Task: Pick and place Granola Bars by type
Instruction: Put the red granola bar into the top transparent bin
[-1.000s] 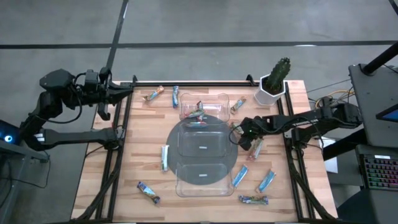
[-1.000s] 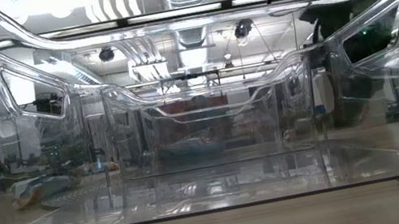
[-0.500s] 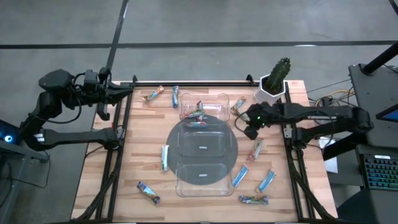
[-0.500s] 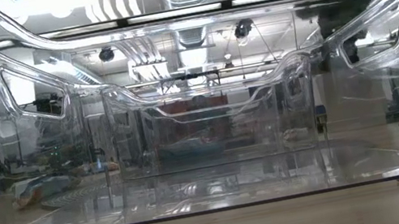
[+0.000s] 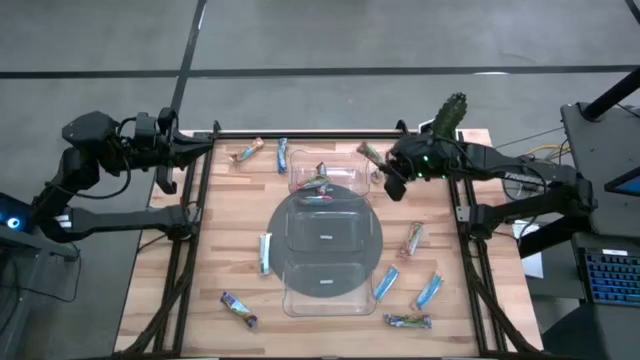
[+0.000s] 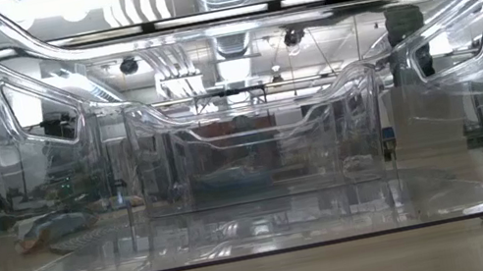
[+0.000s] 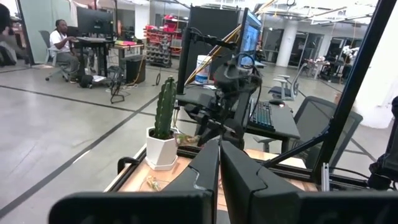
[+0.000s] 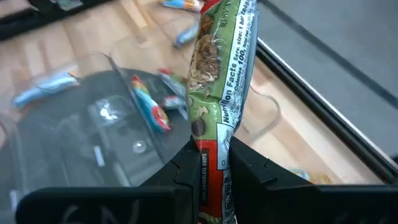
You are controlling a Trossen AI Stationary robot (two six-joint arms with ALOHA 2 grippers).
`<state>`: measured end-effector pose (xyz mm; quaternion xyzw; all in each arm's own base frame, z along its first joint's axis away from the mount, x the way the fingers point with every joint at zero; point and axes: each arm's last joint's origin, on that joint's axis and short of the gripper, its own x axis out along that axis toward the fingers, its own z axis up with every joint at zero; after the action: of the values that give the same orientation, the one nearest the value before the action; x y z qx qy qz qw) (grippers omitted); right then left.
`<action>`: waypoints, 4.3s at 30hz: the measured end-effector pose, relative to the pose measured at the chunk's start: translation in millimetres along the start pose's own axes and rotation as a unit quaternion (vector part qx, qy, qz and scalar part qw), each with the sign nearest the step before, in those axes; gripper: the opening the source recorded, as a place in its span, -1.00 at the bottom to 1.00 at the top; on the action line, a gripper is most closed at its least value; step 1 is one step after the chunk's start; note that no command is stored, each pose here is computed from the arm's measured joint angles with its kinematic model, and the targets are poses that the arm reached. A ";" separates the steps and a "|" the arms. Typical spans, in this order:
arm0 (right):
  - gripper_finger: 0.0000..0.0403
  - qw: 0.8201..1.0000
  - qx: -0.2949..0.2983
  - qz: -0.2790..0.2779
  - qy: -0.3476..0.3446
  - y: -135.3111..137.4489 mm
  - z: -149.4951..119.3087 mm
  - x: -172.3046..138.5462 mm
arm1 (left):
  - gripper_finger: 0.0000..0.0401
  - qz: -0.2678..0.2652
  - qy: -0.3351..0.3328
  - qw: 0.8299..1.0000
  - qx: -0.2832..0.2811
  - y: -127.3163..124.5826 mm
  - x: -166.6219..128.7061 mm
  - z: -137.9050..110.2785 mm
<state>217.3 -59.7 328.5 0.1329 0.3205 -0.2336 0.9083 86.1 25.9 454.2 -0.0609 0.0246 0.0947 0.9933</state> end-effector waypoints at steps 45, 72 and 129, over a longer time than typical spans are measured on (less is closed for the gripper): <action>-0.26 0.992 -0.023 0.103 0.071 -10.2 36.7 43.8 | -1.00 0.000 0.000 1.000 0.014 0.0 0.0 0.0; -0.26 0.950 -0.185 0.221 0.121 26.4 -22.8 -89.0 | -1.00 0.000 0.001 1.000 0.015 0.1 0.3 -0.2; 0.35 0.743 -0.525 0.244 0.336 39.3 -134.4 23.1 | -1.00 0.031 -0.002 0.999 0.012 2.0 0.5 -0.3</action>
<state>183.3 18.6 215.2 -0.2215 0.6337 0.2610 0.6937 86.2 27.9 453.7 -0.0481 0.0260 0.1257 0.9906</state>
